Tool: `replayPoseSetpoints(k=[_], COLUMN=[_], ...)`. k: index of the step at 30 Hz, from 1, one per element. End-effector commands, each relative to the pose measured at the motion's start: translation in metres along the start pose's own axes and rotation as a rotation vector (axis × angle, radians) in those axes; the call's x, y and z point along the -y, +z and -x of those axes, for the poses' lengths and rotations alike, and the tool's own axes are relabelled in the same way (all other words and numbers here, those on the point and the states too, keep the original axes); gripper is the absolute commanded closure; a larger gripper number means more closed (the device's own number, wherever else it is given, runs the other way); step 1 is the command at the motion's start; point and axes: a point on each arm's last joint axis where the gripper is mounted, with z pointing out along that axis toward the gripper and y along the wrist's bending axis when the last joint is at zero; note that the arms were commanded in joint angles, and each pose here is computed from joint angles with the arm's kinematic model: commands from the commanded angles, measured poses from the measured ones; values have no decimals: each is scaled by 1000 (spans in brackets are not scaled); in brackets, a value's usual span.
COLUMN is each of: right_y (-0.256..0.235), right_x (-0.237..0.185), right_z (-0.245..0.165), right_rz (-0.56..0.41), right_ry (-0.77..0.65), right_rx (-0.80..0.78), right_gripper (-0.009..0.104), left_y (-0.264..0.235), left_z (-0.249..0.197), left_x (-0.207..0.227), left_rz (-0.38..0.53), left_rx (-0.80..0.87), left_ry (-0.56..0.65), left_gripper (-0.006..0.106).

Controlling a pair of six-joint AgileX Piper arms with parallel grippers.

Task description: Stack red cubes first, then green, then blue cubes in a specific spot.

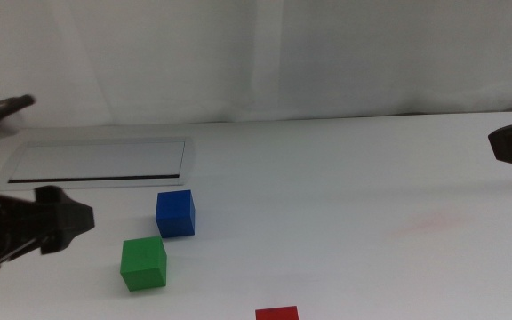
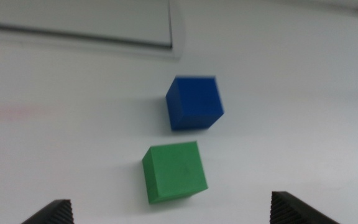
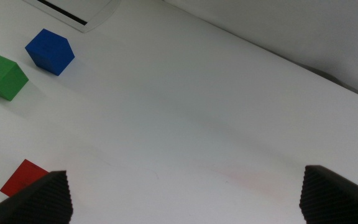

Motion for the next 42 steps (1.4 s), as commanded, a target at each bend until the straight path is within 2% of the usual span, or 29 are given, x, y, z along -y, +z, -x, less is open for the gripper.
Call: replayPoseSetpoints(k=[1,6,8,12,13,14,16,23,36,42], right_y=[-2,-2,-2,-2,-2,-2,-2,-2,-2,-2], right_x=[1,1,1,1,1,1,1,1,1,0], right_z=[1,1,1,1,1,1,1,1,1,1], right_rz=[-6,-6,-6,-6,-6,-6,-6,-6,-5,1], right_ry=[-2,-2,-2,-2,-2,-2,-2,-2,1,4], right_rx=[15,15,15,15,15,15,15,15,15,17], right_gripper=[-7,-7,-7,-7,-7,-7,-7,-7,-7,-7], left_y=[14,48,62,88,101,106,118,151,166,172], left_z=[10,20,21,18,14,12,7,-5,-3,-5], left_x=[2,14,24,39,45,48,51,52,55,53], left_rz=[-6,-16,11,129,197,221,259,278,242,257], left_rx=[-76,-209,-257,-316,-332,-337,-358,-424,-358,-370], left_ry=[-9,9,26,57,77,89,43,-19,-83,-92], left_gripper=[22,22,22,22,22,22,22,22,22,22])
